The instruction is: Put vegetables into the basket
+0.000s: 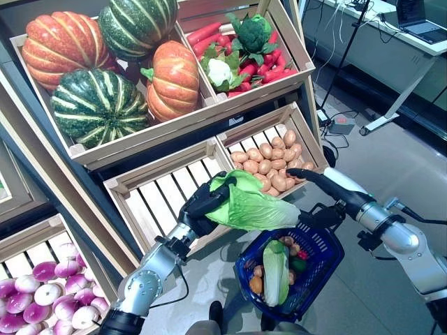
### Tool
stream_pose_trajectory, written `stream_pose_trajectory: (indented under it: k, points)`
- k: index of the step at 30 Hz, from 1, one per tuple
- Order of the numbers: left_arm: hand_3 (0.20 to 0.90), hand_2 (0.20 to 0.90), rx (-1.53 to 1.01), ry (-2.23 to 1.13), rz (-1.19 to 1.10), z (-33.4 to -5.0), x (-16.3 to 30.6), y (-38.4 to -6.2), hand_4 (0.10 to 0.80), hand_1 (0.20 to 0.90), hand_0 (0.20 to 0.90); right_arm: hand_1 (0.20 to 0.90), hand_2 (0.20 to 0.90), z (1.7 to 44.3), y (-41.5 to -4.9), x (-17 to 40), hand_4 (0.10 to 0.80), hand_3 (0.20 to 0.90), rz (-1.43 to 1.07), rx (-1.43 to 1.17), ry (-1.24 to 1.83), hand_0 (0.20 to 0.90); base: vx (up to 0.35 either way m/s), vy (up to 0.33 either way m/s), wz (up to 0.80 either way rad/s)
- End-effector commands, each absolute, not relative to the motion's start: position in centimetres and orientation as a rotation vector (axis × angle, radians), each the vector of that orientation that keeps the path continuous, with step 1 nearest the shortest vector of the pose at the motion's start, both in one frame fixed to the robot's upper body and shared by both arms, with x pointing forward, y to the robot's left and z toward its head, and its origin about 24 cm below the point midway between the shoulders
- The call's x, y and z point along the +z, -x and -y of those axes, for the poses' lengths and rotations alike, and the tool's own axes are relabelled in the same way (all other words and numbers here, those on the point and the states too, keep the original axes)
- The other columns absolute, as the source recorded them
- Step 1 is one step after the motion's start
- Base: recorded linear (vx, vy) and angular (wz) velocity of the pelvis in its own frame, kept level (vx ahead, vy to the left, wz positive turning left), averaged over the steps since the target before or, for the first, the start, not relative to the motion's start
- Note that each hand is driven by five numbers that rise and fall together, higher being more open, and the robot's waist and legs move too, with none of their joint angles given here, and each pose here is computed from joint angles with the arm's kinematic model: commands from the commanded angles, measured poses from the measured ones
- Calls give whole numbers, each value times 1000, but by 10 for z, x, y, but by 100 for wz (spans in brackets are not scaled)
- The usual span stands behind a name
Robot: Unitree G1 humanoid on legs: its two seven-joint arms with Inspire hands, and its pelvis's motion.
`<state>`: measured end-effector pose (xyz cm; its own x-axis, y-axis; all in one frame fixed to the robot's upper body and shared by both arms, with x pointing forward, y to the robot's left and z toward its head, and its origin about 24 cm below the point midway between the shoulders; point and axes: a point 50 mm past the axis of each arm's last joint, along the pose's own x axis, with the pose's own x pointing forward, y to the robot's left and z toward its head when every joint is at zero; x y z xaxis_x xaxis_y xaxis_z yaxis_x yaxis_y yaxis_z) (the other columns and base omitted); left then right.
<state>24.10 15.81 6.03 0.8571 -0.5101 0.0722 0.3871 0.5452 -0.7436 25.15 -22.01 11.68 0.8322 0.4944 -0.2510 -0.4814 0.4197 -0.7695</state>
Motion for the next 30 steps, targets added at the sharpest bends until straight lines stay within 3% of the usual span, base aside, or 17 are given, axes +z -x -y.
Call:
stream_pose_trajectory:
  k: [1, 16, 30]
  points:
    - [300, 300, -740, 944, 20, -144, 98, -248, 400, 300, 300, 900, 900, 199, -259, 148, 800, 900, 123, 748, 941, 900, 0, 0, 0]
    - [300, 300, -772, 954, 40, -148, 100, -249, 400, 300, 300, 900, 900, 193, -255, 131, 800, 900, -31, 961, 809, 900, 0, 0, 0]
    - [300, 300, -775, 1025, 78, -140, 99, -248, 400, 300, 300, 900, 900, 186, -264, 123, 800, 900, 28, 772, 673, 900, 0, 0, 0]
